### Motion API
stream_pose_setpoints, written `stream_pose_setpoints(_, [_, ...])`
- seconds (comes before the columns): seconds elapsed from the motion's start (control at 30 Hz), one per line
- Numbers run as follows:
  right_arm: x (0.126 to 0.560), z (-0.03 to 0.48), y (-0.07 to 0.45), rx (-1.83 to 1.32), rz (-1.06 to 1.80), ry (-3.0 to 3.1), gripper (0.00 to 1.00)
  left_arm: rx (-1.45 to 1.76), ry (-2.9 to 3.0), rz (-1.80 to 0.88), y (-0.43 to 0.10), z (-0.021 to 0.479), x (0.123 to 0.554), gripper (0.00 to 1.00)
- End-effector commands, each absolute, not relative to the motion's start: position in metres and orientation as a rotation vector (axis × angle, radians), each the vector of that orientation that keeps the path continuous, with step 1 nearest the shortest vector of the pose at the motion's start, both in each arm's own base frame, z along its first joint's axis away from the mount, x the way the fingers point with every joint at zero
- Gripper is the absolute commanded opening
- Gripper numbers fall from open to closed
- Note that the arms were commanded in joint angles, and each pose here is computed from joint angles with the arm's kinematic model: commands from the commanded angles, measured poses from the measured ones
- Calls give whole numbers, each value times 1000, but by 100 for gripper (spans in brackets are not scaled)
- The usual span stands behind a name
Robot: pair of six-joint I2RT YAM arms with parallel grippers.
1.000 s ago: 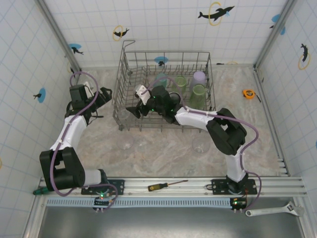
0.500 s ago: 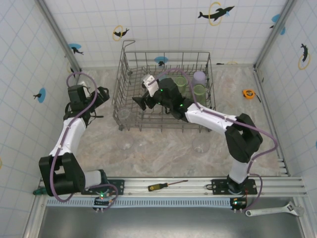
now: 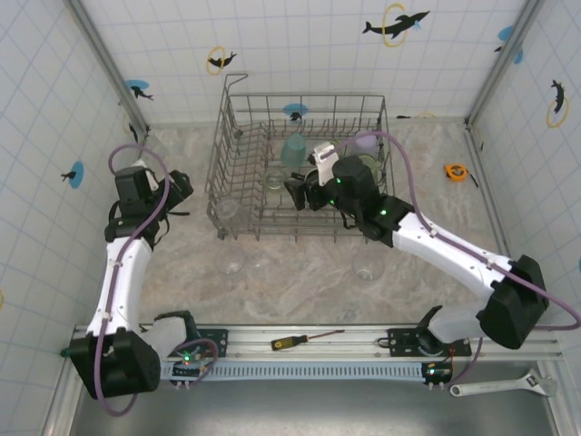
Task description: Load the cups into the dish rack
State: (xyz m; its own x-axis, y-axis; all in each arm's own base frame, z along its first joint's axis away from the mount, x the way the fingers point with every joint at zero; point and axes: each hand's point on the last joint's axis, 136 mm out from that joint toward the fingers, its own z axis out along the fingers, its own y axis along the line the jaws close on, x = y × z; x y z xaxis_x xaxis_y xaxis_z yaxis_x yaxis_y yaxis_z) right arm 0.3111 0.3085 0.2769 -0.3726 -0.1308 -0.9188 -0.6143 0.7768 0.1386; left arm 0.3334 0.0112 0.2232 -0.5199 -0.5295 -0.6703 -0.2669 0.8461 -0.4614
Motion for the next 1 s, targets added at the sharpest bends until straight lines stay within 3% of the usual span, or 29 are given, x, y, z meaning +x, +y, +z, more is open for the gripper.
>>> stream_pose_setpoints(0.0, [306, 269, 277, -446, 544, 1978, 100, -632, 2195, -385, 6, 223, 311, 98])
stream_pose_setpoints(0.4, [284, 262, 221, -326, 553, 2005, 100, -673, 2514, -321, -6, 177, 242, 98])
stream_pose_setpoints(0.57, [280, 250, 213, -311, 573, 2021, 100, -654, 2643, -440, -27, 150, 218, 97])
stream_pose_setpoints(0.97, [285, 240, 220, -315, 620, 2058, 100, -560, 2688, -435, -48, 131, 206, 98])
